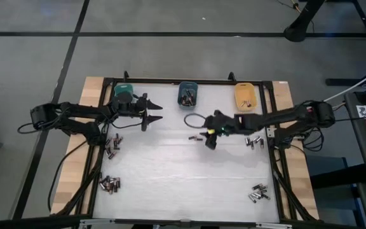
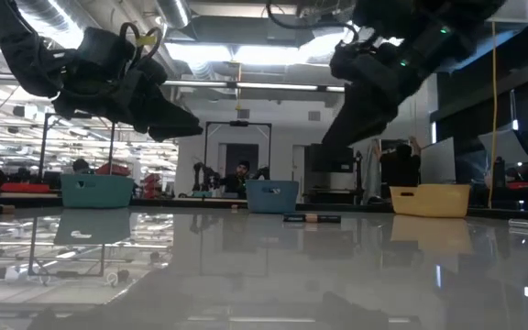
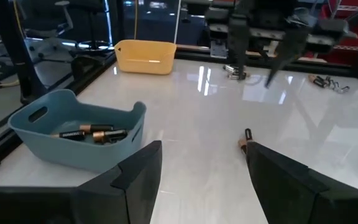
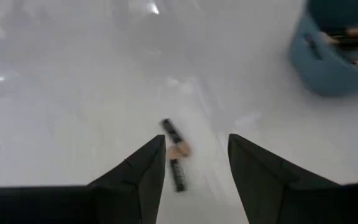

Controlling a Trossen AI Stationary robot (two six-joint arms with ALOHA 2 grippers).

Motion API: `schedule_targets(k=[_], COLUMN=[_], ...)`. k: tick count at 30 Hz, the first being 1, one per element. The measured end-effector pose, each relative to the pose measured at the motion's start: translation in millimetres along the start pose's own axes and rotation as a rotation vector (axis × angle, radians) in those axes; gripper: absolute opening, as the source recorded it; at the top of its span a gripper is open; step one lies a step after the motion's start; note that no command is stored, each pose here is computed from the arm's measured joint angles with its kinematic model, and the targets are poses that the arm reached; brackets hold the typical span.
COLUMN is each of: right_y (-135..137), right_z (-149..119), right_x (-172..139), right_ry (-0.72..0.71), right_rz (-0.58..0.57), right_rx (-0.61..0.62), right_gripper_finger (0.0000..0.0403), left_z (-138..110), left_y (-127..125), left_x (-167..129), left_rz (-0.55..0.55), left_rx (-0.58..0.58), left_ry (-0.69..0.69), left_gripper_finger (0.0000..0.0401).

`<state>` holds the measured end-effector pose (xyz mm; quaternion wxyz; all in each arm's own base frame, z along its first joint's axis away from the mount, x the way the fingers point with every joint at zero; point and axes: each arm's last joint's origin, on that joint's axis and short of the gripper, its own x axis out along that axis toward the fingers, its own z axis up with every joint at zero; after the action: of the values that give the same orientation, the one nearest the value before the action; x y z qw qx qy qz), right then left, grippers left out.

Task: Sort batteries
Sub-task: Put the brown battery into the green bin

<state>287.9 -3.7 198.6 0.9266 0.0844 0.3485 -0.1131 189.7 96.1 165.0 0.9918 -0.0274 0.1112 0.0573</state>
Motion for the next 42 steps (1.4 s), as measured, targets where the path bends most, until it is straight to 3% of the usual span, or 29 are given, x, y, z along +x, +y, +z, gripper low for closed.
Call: schedule_targets(k=[6, 23, 26, 29, 31, 36, 42], right_y=[10.9, 12.8, 12.9, 13.3, 13.7, 14.9, 18.2], right_z=[-25.8, -62.9, -67.7, -70.0, -69.5, -65.1, -53.1], right_x=[16.5, 62.6, 70.1, 74.7, 74.9, 71.0, 59.8], right_ry=[-0.048, 0.093, 0.103, 0.1, 0.103, 0.101, 0.083], right_rz=[0.022, -0.029, -0.039, -0.032, -0.011, 0.031, 0.09], right_rx=[0.005, -0.014, -0.016, 0.009, 0.015, 0.045, 0.014], right_gripper_finger=[0.0177, 0.0174, 0.014, 0.0068, 0.0024, 0.003, 0.002], left_z=[0.0, -0.1, -0.1, -0.2, -0.4, -0.8, 4.0], left_y=[0.0, -0.7, -0.7, -0.3, 1.5, 6.5, 5.4], left_x=[0.0, 0.3, 0.3, 0.2, -0.1, -5.7, -14.8], left_rz=[0.001, 0.0, 0.0, 0.009, 0.064, 0.261, 0.343], left_rx=[-0.009, -0.016, -0.008, -0.001, -0.003, -0.009, 0.006], left_ry=[0.0, 0.002, 0.002, 0.003, 0.008, 0.052, 0.067], left_gripper_finger=[0.0224, 0.0224, 0.0224, 0.0224, 0.0224, 0.0224, 0.0224])
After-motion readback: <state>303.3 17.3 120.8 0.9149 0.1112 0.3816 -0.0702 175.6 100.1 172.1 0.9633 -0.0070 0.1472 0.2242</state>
